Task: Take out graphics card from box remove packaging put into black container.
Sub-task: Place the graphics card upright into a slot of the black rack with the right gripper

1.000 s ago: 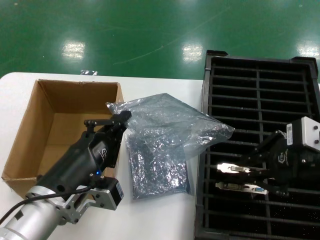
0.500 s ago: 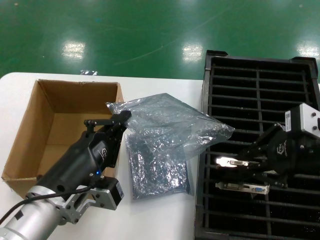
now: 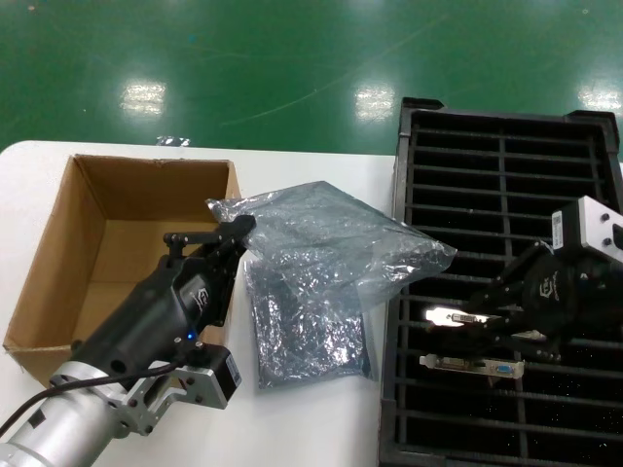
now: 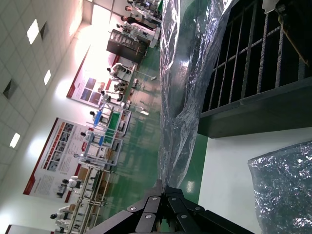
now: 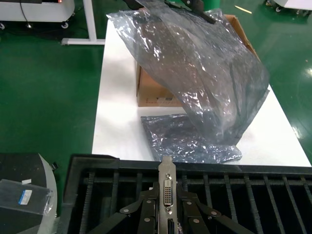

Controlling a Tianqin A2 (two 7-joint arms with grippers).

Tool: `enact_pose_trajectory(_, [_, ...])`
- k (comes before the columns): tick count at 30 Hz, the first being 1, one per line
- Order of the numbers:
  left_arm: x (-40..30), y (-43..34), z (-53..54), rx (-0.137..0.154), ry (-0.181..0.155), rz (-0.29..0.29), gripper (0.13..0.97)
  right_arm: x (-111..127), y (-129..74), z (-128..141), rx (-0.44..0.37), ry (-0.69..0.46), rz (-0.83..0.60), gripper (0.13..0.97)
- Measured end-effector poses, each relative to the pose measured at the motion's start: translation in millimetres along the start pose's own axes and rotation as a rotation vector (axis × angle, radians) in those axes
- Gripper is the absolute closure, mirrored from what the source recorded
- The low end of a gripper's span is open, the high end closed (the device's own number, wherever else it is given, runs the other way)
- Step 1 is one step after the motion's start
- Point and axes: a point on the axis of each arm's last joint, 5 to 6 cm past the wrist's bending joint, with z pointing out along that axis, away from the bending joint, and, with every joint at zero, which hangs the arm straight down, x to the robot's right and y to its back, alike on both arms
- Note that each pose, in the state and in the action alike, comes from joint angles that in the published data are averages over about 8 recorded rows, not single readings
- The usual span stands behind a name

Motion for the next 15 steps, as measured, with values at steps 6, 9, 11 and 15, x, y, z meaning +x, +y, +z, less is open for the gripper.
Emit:
enact_pose_trajectory(6, [0.0, 0.0, 0.0, 0.000, 0.000, 0.000, 0.958, 4.9, 3.3, 2.3, -0.005, -0.001, 0.006, 0.903])
enact_pose_trajectory(9, [0.0, 0.0, 0.0, 0.000, 0.000, 0.000, 0.958, 7.4, 4.6, 3.8, -0.007, -0.003, 0.009, 0.903])
enact_pose_trajectory(11, [0.0, 0.0, 0.0, 0.000, 0.000, 0.000, 0.958, 9.0, 5.3, 5.3, -0.009, -0.006, 0.010, 0.903])
enact_pose_trajectory(15, [0.0, 0.0, 0.0, 0.000, 0.000, 0.000, 0.958, 11.9, 6.8, 9.2, -0.011, -0.012, 0.013, 0.903])
